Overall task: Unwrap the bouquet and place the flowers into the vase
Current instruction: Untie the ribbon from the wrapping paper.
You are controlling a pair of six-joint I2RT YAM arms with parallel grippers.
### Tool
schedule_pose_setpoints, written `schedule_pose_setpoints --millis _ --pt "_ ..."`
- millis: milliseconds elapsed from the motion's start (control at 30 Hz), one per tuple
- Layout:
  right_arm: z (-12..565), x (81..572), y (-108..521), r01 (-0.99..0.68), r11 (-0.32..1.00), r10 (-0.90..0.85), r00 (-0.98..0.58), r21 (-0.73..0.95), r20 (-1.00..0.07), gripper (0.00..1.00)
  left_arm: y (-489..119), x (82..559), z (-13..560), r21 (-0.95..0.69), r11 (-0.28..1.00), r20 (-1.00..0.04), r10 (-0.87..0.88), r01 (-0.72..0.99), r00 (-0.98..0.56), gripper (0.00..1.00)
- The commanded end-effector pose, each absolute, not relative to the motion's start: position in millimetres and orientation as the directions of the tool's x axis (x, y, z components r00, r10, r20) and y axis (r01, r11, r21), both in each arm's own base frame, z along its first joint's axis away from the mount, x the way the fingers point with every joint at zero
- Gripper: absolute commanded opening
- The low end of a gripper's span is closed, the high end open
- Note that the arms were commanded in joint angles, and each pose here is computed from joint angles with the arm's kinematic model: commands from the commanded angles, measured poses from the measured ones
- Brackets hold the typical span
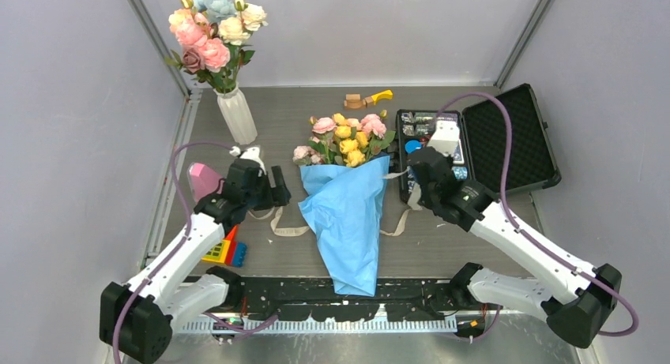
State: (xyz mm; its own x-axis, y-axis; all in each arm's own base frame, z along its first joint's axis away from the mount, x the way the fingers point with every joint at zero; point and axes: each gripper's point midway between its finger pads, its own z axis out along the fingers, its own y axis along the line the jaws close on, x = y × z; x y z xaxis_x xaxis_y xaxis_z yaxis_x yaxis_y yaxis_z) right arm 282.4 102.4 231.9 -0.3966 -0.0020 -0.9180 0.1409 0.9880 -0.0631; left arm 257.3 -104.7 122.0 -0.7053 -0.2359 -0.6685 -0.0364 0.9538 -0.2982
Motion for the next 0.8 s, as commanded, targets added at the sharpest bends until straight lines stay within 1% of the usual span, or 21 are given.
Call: schedule_pose_setpoints --millis 0,67,133,167,200,233,300,333,400,433,467,500,533,567,633,700,767 --pt "241.1 277.4 22.8 0.457 0.888 0.106 -0.308 -0.049 -0.945 0.00 -161.2 247.1 134.1 -0.434 0.894 -0.624 -0.207 0.114 -0.754 0.81" --pt "229.2 276.4 0.9 0.520 0.854 0.157 -0.300 -0.024 -0.941 0.01 -183.1 241.9 132.8 -0.507 0.847 -0.590 -0.209 0.156 -0.780 0.81" --pt "208.9 272.7 -15.4 0.555 0.831 0.180 -0.325 -0.033 -0.929 0.18 -197.1 241.5 132.1 -0.561 0.809 -0.569 -0.224 0.174 -0.791 0.81" --pt "203.2 272.0 -21.1 0.565 0.824 0.196 -0.334 -0.030 -0.922 0.48 -202.7 242.3 132.5 -0.581 0.794 -0.564 -0.232 0.181 -0.793 0.81" --pt "196.4 270.5 -23.6 0.569 0.822 0.199 -0.347 -0.037 -0.916 0.61 -207.5 242.5 132.3 -0.594 0.783 -0.560 -0.234 0.187 -0.795 0.81" --pt "192.6 269.7 -25.6 0.571 0.820 0.210 -0.357 -0.035 -0.910 0.81 -210.4 243.1 131.3 -0.593 0.783 -0.559 -0.233 0.188 -0.796 0.81" --pt "188.7 266.5 -21.6 0.556 0.831 0.234 -0.379 -0.018 -0.895 0.90 -215.2 243.0 129.4 -0.579 0.791 -0.564 -0.217 0.195 -0.796 0.81" --pt "189.0 264.2 -17.7 0.541 0.841 0.252 -0.386 0.004 -0.887 0.91 -218.0 243.0 127.6 -0.577 0.793 -0.563 -0.210 0.198 -0.799 0.81" --pt "186.7 264.2 4.9 0.446 0.890 0.296 -0.418 0.089 -0.859 0.91 -224.1 243.0 123.3 -0.585 0.786 -0.554 -0.206 0.201 -0.807 0.81" --pt "183.0 264.6 28.2 0.348 0.924 0.318 -0.462 0.161 -0.828 0.92 -226.7 243.1 119.5 -0.588 0.783 -0.545 -0.202 0.200 -0.814 0.81" --pt "183.2 264.9 43.0 0.280 0.935 0.333 -0.469 0.219 -0.818 0.92 -228.8 243.9 116.6 -0.589 0.784 -0.540 -0.199 0.198 -0.818 0.82" --pt "180.1 260.8 69.8 0.169 0.939 0.344 -0.524 0.301 -0.779 0.92 -229.4 244.1 111.9 -0.584 0.789 -0.531 -0.194 0.191 -0.825 0.82" --pt "177.5 259.3 83.1 0.122 0.926 0.363 -0.538 0.356 -0.761 0.92 -229.4 245.4 107.5 -0.577 0.796 -0.525 -0.192 0.181 -0.829 0.82" --pt "175.4 252.6 105.5 0.037 0.904 0.363 -0.591 0.425 -0.720 0.92 -228.0 246.6 102.0 -0.567 0.807 -0.518 -0.195 0.164 -0.833 0.81" --pt "164.9 241.6 137.5 -0.056 0.847 0.358 -0.674 0.528 -0.646 0.92 -223.8 249.5 96.2 -0.551 0.824 -0.514 -0.215 0.128 -0.830 0.82" --pt "152.3 232.2 160.6 -0.100 0.799 0.346 -0.730 0.593 -0.590 0.92 -221.9 251.5 93.5 -0.536 0.837 -0.523 -0.222 0.115 -0.823 0.82" --pt "143.8 226.3 181.6 -0.159 0.770 0.312 -0.752 0.618 -0.581 0.92 -223.7 251.1 92.1 -0.533 0.838 -0.523 -0.221 0.114 -0.823 0.82"
